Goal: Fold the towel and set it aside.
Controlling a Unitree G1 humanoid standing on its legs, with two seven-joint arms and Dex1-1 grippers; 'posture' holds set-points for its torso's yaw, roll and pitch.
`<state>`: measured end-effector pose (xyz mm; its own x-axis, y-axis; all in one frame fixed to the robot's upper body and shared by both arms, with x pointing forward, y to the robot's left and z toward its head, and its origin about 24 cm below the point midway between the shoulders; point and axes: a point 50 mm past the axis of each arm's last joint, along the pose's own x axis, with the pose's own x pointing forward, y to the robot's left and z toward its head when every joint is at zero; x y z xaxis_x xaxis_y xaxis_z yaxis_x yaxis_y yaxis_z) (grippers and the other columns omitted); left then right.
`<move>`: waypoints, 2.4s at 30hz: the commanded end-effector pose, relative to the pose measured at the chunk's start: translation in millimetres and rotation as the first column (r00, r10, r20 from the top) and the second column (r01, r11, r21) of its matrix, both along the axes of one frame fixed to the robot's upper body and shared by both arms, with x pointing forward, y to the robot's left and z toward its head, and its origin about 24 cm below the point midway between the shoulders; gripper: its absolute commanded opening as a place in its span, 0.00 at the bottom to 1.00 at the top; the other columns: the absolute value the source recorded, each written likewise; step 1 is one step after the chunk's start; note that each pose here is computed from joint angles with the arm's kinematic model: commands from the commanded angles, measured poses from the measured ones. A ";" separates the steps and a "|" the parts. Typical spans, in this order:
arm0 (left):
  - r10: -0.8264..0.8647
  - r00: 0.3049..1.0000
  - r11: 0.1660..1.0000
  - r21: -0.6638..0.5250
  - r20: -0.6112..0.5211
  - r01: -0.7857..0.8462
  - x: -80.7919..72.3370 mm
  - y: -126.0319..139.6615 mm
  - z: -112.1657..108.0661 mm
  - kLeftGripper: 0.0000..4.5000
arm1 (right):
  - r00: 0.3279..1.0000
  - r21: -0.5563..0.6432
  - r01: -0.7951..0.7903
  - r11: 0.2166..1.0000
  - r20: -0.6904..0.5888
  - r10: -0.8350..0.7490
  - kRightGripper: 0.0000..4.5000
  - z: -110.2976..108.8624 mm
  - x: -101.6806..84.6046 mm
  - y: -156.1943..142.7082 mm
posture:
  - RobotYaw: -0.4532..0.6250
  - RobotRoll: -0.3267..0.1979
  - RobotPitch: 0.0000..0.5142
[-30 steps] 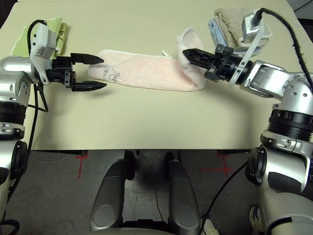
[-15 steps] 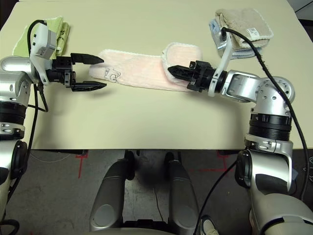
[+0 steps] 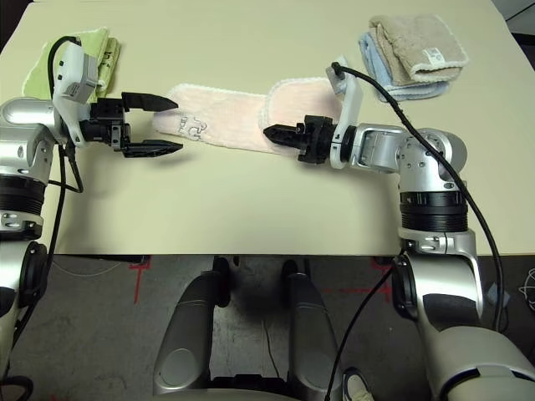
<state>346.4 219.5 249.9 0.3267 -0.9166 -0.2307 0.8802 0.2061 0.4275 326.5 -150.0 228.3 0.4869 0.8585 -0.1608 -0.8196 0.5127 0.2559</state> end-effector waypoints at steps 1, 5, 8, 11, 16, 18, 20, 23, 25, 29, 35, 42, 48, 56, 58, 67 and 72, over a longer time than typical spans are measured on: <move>-0.005 1.000 1.000 0.011 -0.006 0.005 -0.3 -0.9 -3.1 1.00 | 0.988 -0.065 -0.110 0.992 0.106 0.117 0.94 -0.7 -6.5 -4.0 | 0.48 0.62 0.63; -0.008 1.000 1.000 0.009 -0.007 0.008 -0.2 -1.3 -3.4 1.00 | 0.963 -0.073 -0.177 0.982 0.193 0.188 0.99 7.4 -10.7 -23.4 | 0.48 0.62 0.63; -0.008 1.000 1.000 0.010 -0.009 0.008 -0.7 -0.8 -4.1 1.00 | 0.936 -0.057 -0.170 0.984 0.304 0.179 0.99 14.8 -8.9 -39.1 | 0.48 0.62 0.63; -0.007 1.000 1.000 0.011 -0.010 0.007 -0.9 -0.6 -4.9 1.00 | 0.872 -0.106 -0.105 0.989 0.469 0.143 0.99 14.2 -2.2 -57.2 | 0.48 0.62 0.63; -0.012 1.000 1.000 0.009 -0.014 0.012 -1.5 -2.4 -6.9 1.00 | 0.835 -0.174 -0.054 0.983 0.532 0.140 0.99 -6.2 3.8 -79.3 | 0.48 0.62 0.63; -0.014 1.000 1.000 0.007 -0.019 0.014 -2.2 -1.7 -7.9 1.00 | 0.824 -0.194 -0.067 0.979 0.542 0.163 0.99 -10.1 4.5 -80.6 | 0.48 0.62 0.63; -0.018 1.000 1.000 -0.015 -0.021 0.017 -2.5 -1.4 -7.5 1.00 | 0.813 -0.210 -0.065 0.976 0.556 0.174 0.96 -12.3 6.7 -81.7 | 0.48 0.62 0.63; -0.032 0.999 0.998 -0.057 0.007 0.032 -2.0 -4.7 -4.5 1.00 | 0.810 -0.211 -0.045 0.977 0.564 0.159 0.78 -14.3 11.0 -86.1 | 0.48 0.62 0.63; -0.039 0.999 0.996 -0.077 0.024 0.041 -1.9 -7.0 -2.7 1.00 | 0.810 -0.206 -0.042 0.978 0.566 0.154 0.62 -14.7 12.7 -87.6 | 0.49 0.62 0.62; -0.060 0.997 0.993 -0.103 0.042 0.064 -2.5 -11.6 0.6 1.00 | 0.813 -0.195 -0.034 0.980 0.565 0.141 0.28 -17.6 16.4 -89.2 | 0.49 0.62 0.61; -0.085 0.996 0.986 -0.140 0.040 0.090 -2.9 -15.2 3.0 1.00 | 0.828 -0.149 -0.024 0.989 0.550 0.103 0.01 -20.9 25.8 -83.7 | 0.49 0.62 0.61; -0.100 0.994 0.983 -0.150 0.038 0.105 -1.4 -19.5 2.7 1.00 | 0.840 -0.084 -0.025 0.996 0.539 0.067 0.01 -29.7 43.8 -57.5 | 0.49 0.62 0.61; -0.104 0.994 0.984 -0.142 0.040 0.109 -1.4 -21.3 4.6 1.00 | 0.877 -0.109 -0.033 0.993 0.473 0.081 0.01 -57.6 49.8 -44.7 | 0.51 0.62 0.61; -0.093 0.995 0.987 -0.127 0.035 0.097 -3.8 -17.9 4.7 1.00 | 0.898 -0.157 -0.016 0.988 0.433 0.083 0.01 -68.2 46.8 -59.7 | 0.52 0.62 0.61; -0.091 0.995 0.988 -0.125 0.034 0.095 -3.5 -18.2 4.3 1.00 | 0.887 -0.143 -0.025 0.989 0.453 0.088 0.01 -59.5 47.6 -59.8 | 0.51 0.62 0.61; -0.095 0.995 0.987 -0.126 0.032 0.098 -2.3 -21.7 1.9 1.00 | 0.849 0.066 0.071 0.995 0.521 -0.095 0.01 -13.3 55.6 -64.7 | 0.49 0.62 0.61; -0.096 0.995 0.987 -0.125 0.032 0.099 -1.6 -22.9 2.1 1.00 | 0.850 0.118 0.190 0.975 0.477 -0.223 0.01 -17.4 64.4 -59.2 | 0.49 0.62 0.62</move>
